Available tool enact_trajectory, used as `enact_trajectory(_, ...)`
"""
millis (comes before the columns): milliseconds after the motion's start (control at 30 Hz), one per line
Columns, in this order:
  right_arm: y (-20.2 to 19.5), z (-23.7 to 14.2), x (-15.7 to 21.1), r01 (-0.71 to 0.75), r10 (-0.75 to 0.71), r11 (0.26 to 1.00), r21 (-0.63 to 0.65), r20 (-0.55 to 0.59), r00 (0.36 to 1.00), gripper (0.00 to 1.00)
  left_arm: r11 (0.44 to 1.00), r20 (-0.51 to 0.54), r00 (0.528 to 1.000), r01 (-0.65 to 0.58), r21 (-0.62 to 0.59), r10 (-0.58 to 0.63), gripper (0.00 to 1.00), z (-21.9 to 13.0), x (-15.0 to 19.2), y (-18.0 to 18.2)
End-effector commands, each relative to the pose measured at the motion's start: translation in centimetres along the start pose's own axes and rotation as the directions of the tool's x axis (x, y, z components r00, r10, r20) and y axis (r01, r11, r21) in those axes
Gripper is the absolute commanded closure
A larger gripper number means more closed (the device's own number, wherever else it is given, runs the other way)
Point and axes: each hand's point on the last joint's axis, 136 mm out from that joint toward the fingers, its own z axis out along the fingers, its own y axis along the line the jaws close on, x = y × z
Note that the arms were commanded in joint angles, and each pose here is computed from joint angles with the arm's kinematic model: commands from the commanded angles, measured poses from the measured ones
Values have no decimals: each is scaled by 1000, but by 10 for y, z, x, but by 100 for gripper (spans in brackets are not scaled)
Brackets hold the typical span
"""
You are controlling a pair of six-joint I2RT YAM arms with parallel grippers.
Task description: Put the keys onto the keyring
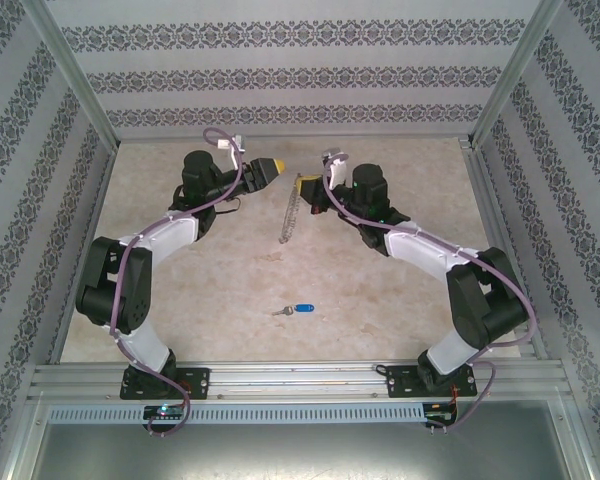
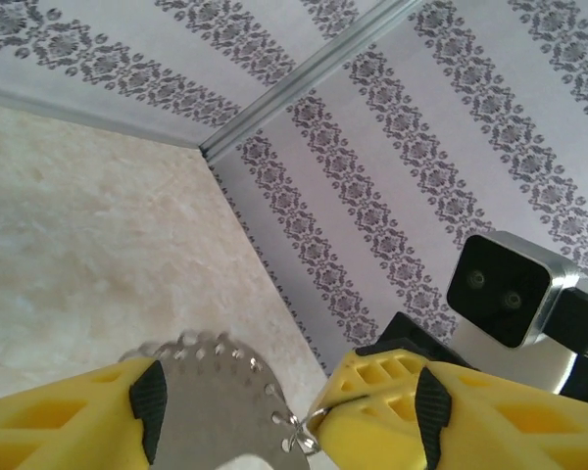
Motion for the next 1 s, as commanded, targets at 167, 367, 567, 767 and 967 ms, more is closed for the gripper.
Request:
enact_trajectory(167, 29, -15, -4, 30, -29, 979, -200, 9, 1000, 100, 999, -12, 999, -52, -9, 51, 34, -5, 13, 0)
enact_trajectory(367, 38, -20, -10, 20, -14, 963, -270, 24, 1000, 100, 993, -47, 996, -73, 95, 78, 60, -4, 17, -21)
enact_trajectory(567, 28, -29, -20, -37, 52, 955, -294, 45, 998, 100, 970, -39, 997, -51, 236, 61, 65, -7, 19, -42)
enact_trajectory(767, 25, -34, -25, -48, 66, 946, -320, 45, 997, 100, 976, -37, 999, -18, 218, 26, 64, -2, 29, -34)
enact_trajectory(967, 24, -40, -28, -68, 84, 937, -341, 33, 996, 100, 973, -77, 995, -46, 227, 65, 58, 2, 42, -46)
